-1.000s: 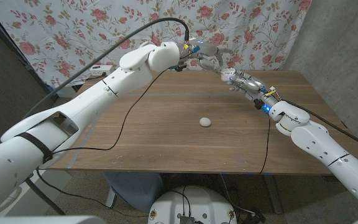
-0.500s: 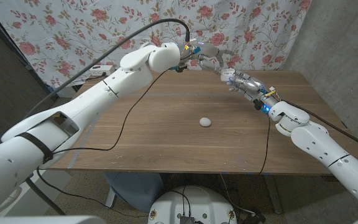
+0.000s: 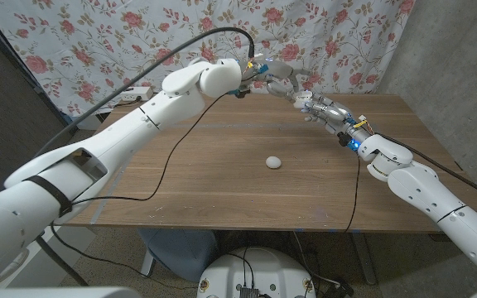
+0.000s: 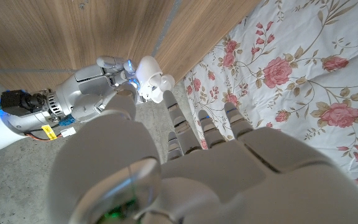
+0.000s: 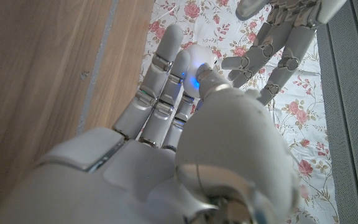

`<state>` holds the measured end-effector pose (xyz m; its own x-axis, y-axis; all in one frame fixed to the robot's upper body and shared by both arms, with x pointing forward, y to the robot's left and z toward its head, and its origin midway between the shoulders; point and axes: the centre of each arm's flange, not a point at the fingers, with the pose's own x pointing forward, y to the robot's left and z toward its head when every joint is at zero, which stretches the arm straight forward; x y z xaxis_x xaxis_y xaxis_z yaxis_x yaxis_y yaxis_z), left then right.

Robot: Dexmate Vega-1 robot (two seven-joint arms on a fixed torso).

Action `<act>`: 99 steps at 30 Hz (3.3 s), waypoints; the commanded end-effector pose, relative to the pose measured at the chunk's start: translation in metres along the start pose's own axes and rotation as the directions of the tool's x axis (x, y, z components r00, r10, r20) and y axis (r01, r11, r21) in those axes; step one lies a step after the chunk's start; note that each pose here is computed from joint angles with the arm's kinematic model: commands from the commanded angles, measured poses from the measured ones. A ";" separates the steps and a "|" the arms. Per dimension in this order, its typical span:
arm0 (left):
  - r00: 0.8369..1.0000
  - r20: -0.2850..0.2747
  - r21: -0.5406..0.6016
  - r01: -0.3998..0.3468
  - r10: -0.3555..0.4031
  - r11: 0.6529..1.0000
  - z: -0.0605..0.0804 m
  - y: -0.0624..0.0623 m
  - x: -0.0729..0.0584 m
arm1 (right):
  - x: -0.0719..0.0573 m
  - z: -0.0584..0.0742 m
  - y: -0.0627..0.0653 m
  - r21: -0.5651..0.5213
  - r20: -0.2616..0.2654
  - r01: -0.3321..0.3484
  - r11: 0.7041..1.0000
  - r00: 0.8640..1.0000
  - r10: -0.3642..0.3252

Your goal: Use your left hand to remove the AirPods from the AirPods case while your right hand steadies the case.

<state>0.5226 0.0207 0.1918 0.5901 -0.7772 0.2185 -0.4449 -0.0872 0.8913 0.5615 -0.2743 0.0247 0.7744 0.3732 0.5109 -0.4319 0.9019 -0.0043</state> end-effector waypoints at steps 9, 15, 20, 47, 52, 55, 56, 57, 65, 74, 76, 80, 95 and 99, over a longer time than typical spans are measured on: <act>1.000 0.001 0.030 0.007 -0.007 1.000 0.002 -0.003 0.007 | 0.001 -0.001 0.004 0.009 -0.003 -0.018 1.000 1.000 0.018; 1.000 -0.005 0.056 -0.015 0.016 0.998 0.004 -0.005 0.007 | 0.000 -0.001 0.004 0.014 -0.002 -0.020 1.000 1.000 0.020; 1.000 0.000 0.037 -0.005 0.005 0.999 0.002 -0.006 0.008 | -0.001 -0.001 0.004 0.014 -0.003 -0.022 1.000 1.000 0.022; 1.000 -0.002 0.036 -0.002 0.002 0.999 0.004 -0.011 0.009 | -0.003 0.000 0.007 0.014 -0.002 -0.038 0.999 0.999 0.038; 1.000 -0.004 0.053 -0.001 0.001 0.999 0.006 -0.011 0.008 | -0.004 -0.001 0.007 0.015 -0.003 -0.038 0.999 0.999 0.038; 1.000 -0.010 0.061 -0.003 0.004 0.998 0.007 -0.011 0.007 | -0.004 -0.001 0.008 0.014 -0.003 -0.041 0.999 0.999 0.041; 1.000 -0.009 0.063 -0.005 0.005 0.998 0.007 -0.011 0.007 | -0.004 -0.001 0.008 0.016 -0.003 -0.042 0.999 0.999 0.042; 1.000 -0.009 0.070 -0.009 0.009 0.998 0.008 -0.011 0.007 | -0.004 -0.001 0.008 0.015 -0.003 -0.042 0.999 0.999 0.042; 0.999 -0.007 0.132 -0.039 0.040 0.990 0.014 -0.012 0.005 | -0.006 -0.001 0.011 0.014 -0.001 -0.050 0.999 0.999 0.050; 0.999 0.011 0.106 -0.052 0.051 0.993 0.016 -0.013 0.004 | -0.007 -0.001 0.012 0.012 -0.001 -0.052 0.999 0.999 0.052; 0.998 0.009 0.112 -0.057 0.056 0.992 0.016 -0.013 0.003 | -0.008 0.000 0.012 0.013 0.000 -0.053 0.999 0.999 0.053; 0.999 0.002 0.128 -0.053 0.053 0.990 0.017 -0.014 0.003 | -0.008 0.000 0.012 0.012 0.000 -0.053 0.999 0.999 0.053; 0.999 0.014 0.133 -0.038 0.036 0.990 0.017 -0.015 0.004 | -0.008 0.002 0.013 0.008 0.005 -0.055 0.998 0.998 0.055; 0.999 0.019 0.108 -0.027 0.025 0.994 0.015 -0.015 0.005 | -0.008 0.003 0.014 0.002 0.007 -0.058 0.998 0.998 0.058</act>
<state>0.5193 0.0085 0.1738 0.5636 -0.7865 0.2525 -0.5540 -0.1332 0.8218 0.5497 -0.2662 0.0209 0.7496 0.4209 0.5108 -0.4777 0.8782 -0.0226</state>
